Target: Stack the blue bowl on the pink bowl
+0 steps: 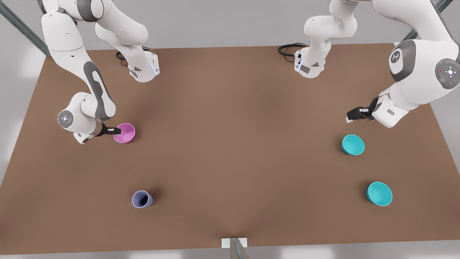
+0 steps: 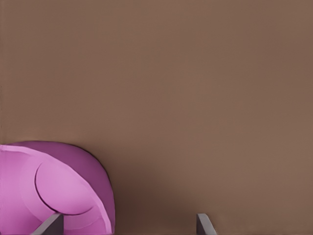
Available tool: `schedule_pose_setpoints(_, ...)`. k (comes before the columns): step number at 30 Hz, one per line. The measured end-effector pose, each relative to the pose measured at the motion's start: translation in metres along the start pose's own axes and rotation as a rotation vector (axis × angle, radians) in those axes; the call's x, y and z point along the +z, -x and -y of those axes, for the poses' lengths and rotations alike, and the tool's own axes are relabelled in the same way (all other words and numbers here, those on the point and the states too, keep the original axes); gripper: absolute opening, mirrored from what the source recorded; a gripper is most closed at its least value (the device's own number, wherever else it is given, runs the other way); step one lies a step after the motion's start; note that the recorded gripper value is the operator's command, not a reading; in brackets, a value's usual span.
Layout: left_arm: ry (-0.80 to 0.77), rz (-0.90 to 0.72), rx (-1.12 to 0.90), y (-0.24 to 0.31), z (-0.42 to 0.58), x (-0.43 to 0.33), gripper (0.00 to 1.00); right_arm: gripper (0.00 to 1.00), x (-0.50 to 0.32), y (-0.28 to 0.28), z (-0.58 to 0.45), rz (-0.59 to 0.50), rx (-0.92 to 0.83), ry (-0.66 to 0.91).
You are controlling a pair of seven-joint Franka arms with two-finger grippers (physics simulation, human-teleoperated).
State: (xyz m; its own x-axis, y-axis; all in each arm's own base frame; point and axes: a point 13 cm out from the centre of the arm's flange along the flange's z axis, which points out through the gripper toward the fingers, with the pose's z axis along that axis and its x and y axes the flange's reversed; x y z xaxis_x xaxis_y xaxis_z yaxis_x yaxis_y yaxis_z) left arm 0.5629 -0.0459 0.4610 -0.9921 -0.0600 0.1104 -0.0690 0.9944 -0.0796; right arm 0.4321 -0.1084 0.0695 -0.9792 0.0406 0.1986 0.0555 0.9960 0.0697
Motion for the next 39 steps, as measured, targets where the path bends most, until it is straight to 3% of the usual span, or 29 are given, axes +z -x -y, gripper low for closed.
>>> schedule_pose_setpoints(2,0.008,-0.003,0.0,-0.003,-0.003,-0.003,1.0,0.99,0.008,-0.008,-0.004,-0.009,0.001,0.006)
schedule_pose_setpoints(4,0.012,-0.004,0.002,-0.006,-0.004,-0.006,1.0,0.92,0.012,-0.011,-0.005,-0.011,0.003,0.008)
schedule_pose_setpoints(7,0.017,-0.01,0.004,-0.009,-0.004,-0.006,1.0,0.44,0.016,-0.01,-0.007,-0.008,0.0,0.01)
schedule_pose_setpoints(10,0.02,-0.014,0.003,-0.01,-0.006,-0.007,1.0,0.21,0.021,-0.005,-0.013,-0.005,-0.016,0.019)
schedule_pose_setpoints(15,0.028,-0.018,0.003,-0.01,-0.009,-0.006,1.0,0.21,0.003,0.018,-0.039,0.046,-0.048,0.038)
schedule_pose_setpoints(17,0.031,-0.018,0.004,-0.01,-0.009,-0.006,1.0,0.21,-0.061,0.061,-0.076,0.139,-0.06,0.086)
schedule_pose_setpoints(20,0.032,-0.019,0.006,-0.011,-0.009,-0.006,1.0,0.21,-0.191,0.136,-0.163,0.244,-0.128,0.196)
schedule_pose_setpoints(23,0.033,-0.019,0.007,-0.011,-0.009,-0.006,1.0,0.21,-0.238,0.155,-0.319,0.212,-0.282,0.26)
schedule_pose_setpoints(26,0.033,-0.021,0.007,-0.011,-0.009,-0.005,1.0,0.21,-0.219,0.147,-0.483,0.137,-0.378,0.282)
schedule_pose_setpoints(30,0.032,-0.017,0.004,-0.01,-0.011,-0.008,1.0,0.21,-0.143,0.111,-0.597,0.042,-0.342,0.211)
schedule_pose_setpoints(33,0.032,-0.017,0.003,-0.01,-0.012,-0.008,1.0,0.21,-0.084,0.085,-0.636,0.012,-0.244,0.144)
schedule_pose_setpoints(39,0.032,-0.021,0.005,-0.01,-0.011,-0.006,1.0,0.21,-0.041,0.087,-0.639,0.001,0.026,0.112)
